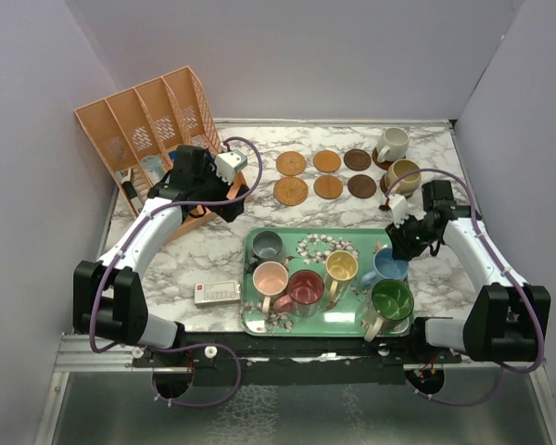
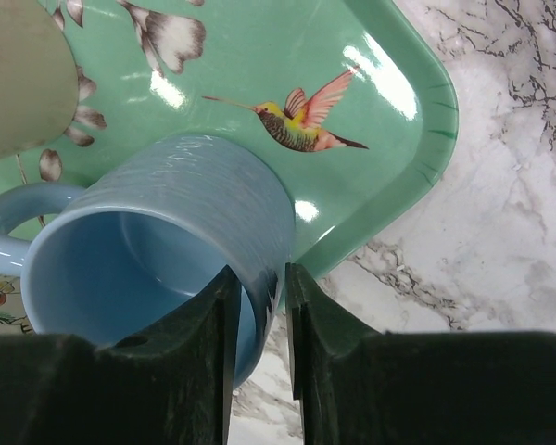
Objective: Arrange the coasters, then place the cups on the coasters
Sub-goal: Pick up the cup from the tray.
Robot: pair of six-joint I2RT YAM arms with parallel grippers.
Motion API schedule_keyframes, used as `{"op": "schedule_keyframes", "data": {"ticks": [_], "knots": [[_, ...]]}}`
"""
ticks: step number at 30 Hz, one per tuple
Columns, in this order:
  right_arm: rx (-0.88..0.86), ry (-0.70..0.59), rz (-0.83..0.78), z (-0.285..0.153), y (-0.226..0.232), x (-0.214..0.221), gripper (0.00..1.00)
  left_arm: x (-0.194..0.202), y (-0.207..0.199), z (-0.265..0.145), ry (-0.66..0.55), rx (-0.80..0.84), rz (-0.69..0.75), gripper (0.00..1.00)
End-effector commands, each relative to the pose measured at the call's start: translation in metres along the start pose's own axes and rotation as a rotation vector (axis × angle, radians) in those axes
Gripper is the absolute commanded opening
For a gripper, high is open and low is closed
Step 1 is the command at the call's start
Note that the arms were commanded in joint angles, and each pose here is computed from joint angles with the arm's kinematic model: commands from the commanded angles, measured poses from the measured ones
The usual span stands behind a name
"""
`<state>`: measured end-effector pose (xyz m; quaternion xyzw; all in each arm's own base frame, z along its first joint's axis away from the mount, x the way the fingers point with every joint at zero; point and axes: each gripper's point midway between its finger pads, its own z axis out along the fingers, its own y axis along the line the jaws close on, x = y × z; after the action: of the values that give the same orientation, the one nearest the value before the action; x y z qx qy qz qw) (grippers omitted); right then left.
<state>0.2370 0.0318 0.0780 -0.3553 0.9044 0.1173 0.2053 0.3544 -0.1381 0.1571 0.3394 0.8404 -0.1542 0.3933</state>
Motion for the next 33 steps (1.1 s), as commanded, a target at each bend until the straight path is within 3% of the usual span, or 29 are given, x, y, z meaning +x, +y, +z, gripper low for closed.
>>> {"op": "schedule_keyframes", "data": {"ticks": [1,14,33], "knots": [[0.021,-0.04,-0.009,-0.003,-0.005,-0.015,0.25,-0.003,-0.004,0.005,-0.014,0.026,0.003,0.99],[0.017,-0.071,-0.008,-0.003,-0.009,-0.03,0.14,0.002,-0.003,0.007,-0.004,0.025,0.005,0.99],[0.02,-0.096,-0.098,-0.002,-0.026,-0.057,0.11,0.003,-0.002,0.007,0.0,0.018,0.003,0.99]]}}
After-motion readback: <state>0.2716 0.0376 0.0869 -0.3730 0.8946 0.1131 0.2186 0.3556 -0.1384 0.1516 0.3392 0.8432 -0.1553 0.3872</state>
